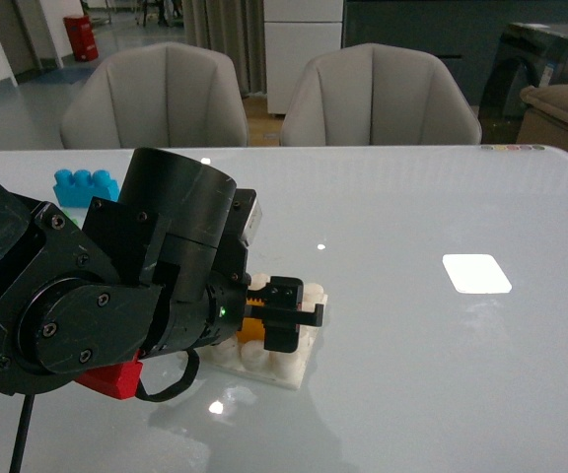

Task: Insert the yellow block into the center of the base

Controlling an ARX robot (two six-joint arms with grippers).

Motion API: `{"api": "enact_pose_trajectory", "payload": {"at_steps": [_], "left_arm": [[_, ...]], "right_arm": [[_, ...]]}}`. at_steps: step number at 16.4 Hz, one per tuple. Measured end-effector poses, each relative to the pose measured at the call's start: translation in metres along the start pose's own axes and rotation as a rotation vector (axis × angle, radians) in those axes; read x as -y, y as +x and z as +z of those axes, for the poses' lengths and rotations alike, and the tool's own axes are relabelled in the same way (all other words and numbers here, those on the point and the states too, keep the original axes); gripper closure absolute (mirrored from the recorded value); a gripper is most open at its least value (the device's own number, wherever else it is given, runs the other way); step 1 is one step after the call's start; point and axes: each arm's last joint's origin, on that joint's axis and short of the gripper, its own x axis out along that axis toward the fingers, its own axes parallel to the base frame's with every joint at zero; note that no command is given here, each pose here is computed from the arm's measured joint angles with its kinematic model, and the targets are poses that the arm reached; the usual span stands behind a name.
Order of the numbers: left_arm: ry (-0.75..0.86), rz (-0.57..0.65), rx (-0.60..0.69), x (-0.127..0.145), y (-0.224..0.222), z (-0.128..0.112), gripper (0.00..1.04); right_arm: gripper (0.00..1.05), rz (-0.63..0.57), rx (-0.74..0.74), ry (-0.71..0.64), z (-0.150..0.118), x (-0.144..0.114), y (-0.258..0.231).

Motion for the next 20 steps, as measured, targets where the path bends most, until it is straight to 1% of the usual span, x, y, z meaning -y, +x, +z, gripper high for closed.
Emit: {"api": "enact_pose_trajectory", "payload": {"at_steps": [1, 2, 3, 4, 6, 8, 11, 14, 16, 19, 20], "left_arm": [[-0.006, -0.007, -0.009, 0.0, 0.0, -0.001, 0.22], [-0.006, -0.012, -0.004, 0.0, 0.0, -0.001, 0.11], [-0.007, -0.013, 0.003, 0.0, 0.0, 0.0, 0.05], [-0.009, -0.007, 0.017, 0.0, -0.002, 0.004, 0.07], [-0.017, -0.011, 0.076, 0.0, -0.016, 0.024, 0.07], [-0.021, -0.017, 0.124, 0.002, -0.03, 0.039, 0.07], [-0.028, -0.038, 0.217, 0.004, -0.067, 0.065, 0.07], [-0.024, -0.05, 0.28, 0.003, -0.103, 0.073, 0.07], [-0.023, -0.034, 0.336, 0.0, -0.133, 0.073, 0.07], [-0.038, -0.004, 0.387, -0.008, -0.164, 0.067, 0.07], [-0.041, 0.032, 0.405, -0.012, -0.174, 0.062, 0.07]], "right_arm": [[0.06, 0.0, 0.0, 0.0, 0.0, 0.0, 0.0], [0.06, 0.0, 0.0, 0.0, 0.0, 0.0, 0.0], [0.06, 0.0, 0.0, 0.0, 0.0, 0.0, 0.0], [0.06, 0.0, 0.0, 0.0, 0.0, 0.0, 0.0], [0.06, 0.0, 0.0, 0.0, 0.0, 0.0, 0.0], [0.06, 0.0, 0.0, 0.0, 0.0, 0.0, 0.0], [0.06, 0.0, 0.0, 0.0, 0.0, 0.0, 0.0], [0.06, 0.0, 0.0, 0.0, 0.0, 0.0, 0.0], [0.06, 0.0, 0.0, 0.0, 0.0, 0.0, 0.0], [0.06, 0.0, 0.0, 0.0, 0.0, 0.0, 0.0], [0.06, 0.0, 0.0, 0.0, 0.0, 0.0, 0.0]]}}
